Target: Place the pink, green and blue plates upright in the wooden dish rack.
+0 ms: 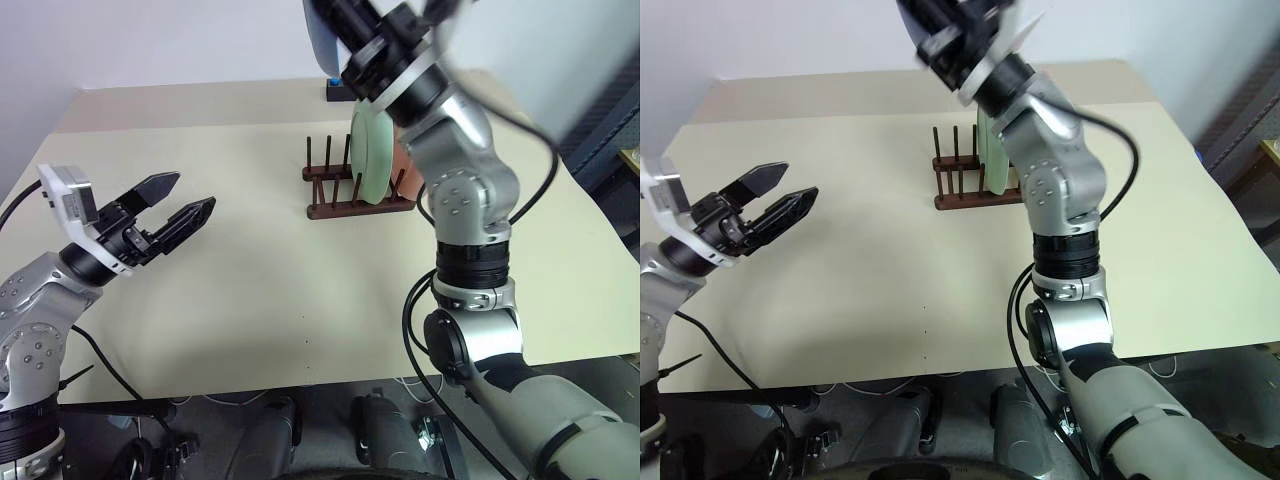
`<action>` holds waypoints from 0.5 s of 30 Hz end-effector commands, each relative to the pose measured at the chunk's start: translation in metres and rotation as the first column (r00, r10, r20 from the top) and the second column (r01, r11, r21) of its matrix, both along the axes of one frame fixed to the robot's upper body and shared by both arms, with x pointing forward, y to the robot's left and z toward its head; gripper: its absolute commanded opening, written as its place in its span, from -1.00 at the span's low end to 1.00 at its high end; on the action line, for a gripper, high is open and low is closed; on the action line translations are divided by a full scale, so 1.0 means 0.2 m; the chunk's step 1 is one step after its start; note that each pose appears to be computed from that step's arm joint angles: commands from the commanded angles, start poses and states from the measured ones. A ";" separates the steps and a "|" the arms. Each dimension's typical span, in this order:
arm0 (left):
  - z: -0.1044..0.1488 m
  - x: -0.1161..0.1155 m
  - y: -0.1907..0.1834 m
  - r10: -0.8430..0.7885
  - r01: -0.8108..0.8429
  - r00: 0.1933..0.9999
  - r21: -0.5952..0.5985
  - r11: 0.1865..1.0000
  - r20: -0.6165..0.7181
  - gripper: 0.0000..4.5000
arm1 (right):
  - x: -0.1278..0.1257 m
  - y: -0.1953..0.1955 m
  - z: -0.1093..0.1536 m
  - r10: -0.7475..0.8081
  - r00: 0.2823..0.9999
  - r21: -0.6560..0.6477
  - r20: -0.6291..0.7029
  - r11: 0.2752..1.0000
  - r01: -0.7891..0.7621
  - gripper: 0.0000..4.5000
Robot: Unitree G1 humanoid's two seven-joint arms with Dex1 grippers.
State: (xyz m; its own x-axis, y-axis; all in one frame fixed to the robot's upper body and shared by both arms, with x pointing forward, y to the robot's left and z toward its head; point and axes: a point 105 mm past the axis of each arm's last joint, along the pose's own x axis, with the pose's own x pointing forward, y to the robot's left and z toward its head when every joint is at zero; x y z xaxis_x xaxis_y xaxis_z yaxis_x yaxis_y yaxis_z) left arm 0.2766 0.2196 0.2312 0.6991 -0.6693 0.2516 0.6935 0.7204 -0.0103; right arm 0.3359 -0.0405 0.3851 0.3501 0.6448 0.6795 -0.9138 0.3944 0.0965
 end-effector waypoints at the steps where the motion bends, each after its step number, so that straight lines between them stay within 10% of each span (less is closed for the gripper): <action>1: 0.09 -0.02 0.04 0.022 -0.028 0.994 0.058 0.998 0.106 0.98 | 0.05 -0.06 -0.01 0.089 0.983 0.094 -0.158 0.993 -0.075 -1.00; 15: 0.07 -0.09 0.11 -0.052 0.028 0.993 0.222 0.975 0.105 0.98 | 0.15 -0.04 -0.32 0.192 0.862 0.104 -0.469 0.981 -0.162 -1.00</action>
State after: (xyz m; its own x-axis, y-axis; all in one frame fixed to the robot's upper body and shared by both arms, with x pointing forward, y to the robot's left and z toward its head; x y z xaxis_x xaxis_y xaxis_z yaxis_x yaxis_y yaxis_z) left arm 0.2625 0.2379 0.2306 0.6439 -0.7516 0.1431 0.7363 0.6596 0.1511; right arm 0.3714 -0.0492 0.3123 0.5493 0.6880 0.4743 -0.7767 0.2110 0.5934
